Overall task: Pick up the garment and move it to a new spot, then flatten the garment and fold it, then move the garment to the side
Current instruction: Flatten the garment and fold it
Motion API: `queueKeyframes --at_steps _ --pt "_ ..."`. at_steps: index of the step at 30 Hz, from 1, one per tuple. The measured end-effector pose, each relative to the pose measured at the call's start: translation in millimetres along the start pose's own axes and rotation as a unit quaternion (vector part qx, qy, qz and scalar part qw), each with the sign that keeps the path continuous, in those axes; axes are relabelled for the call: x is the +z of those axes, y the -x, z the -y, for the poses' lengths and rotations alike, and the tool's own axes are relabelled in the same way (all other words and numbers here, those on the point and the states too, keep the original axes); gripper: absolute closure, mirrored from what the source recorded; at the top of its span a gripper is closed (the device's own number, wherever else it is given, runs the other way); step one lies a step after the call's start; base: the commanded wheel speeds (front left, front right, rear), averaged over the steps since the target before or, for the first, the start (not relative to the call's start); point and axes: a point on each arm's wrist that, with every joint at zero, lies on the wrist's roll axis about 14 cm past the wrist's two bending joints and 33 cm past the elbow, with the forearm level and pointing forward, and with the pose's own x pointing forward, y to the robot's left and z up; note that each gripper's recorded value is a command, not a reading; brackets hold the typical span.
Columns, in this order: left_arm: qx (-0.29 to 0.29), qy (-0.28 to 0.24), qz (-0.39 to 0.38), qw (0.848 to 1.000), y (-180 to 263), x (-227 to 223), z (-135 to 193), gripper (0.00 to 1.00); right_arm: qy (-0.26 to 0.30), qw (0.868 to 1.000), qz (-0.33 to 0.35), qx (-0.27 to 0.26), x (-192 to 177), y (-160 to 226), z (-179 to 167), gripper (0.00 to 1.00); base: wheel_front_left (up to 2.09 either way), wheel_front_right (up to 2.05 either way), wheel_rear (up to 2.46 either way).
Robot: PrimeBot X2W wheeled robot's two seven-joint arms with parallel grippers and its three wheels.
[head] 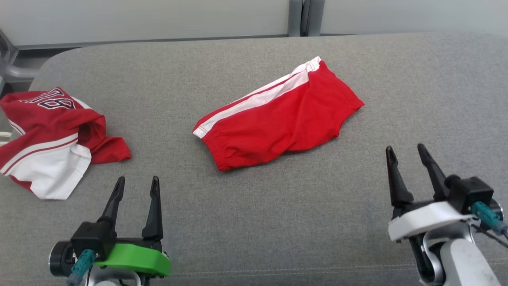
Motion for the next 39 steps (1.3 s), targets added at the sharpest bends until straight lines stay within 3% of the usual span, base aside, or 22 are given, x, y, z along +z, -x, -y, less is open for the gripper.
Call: queueKeyframes --at_steps 8,17,26,34,35,36,39 --pt "-0.023 0.012 -0.007 1.000 -32.4 -8.7 12.6 0.00 0.025 0.999 -0.022 0.011 -7.3 -67.2 23.2 0.00 0.00 0.00 0.00" --pt "-0.056 0.030 -0.027 0.998 -70.3 -34.6 29.4 0.00 0.038 0.991 -0.129 0.021 -71.4 -137.0 44.2 0.00 0.00 0.00 0.00" --pt "-0.056 0.029 -0.050 0.997 -89.8 -59.4 23.4 0.00 0.016 0.971 -0.233 0.049 -148.2 -169.6 29.6 0.00 0.00 0.00 0.00" --pt "-0.038 0.025 -0.068 0.997 -90.1 -75.4 7.7 0.00 -0.004 0.969 -0.238 0.070 -170.9 -198.4 10.8 0.02 0.00 0.00 0.00" --pt "-0.036 0.026 -0.069 0.997 -89.8 -76.0 6.4 0.00 -0.007 0.969 -0.238 0.071 -172.7 -199.2 9.6 0.70 0.00 0.00 0.00" --pt "-0.034 0.025 -0.069 0.997 -89.5 -76.3 4.9 0.00 -0.011 0.969 -0.237 0.071 -174.2 -200.0 8.3 1.00 0.00 0.00 0.00" --pt "-0.028 0.021 -0.068 0.997 -89.5 -75.3 1.4 0.00 -0.026 0.969 -0.233 0.075 -175.0 -199.6 0.4 1.00 0.00 0.00 0.00"
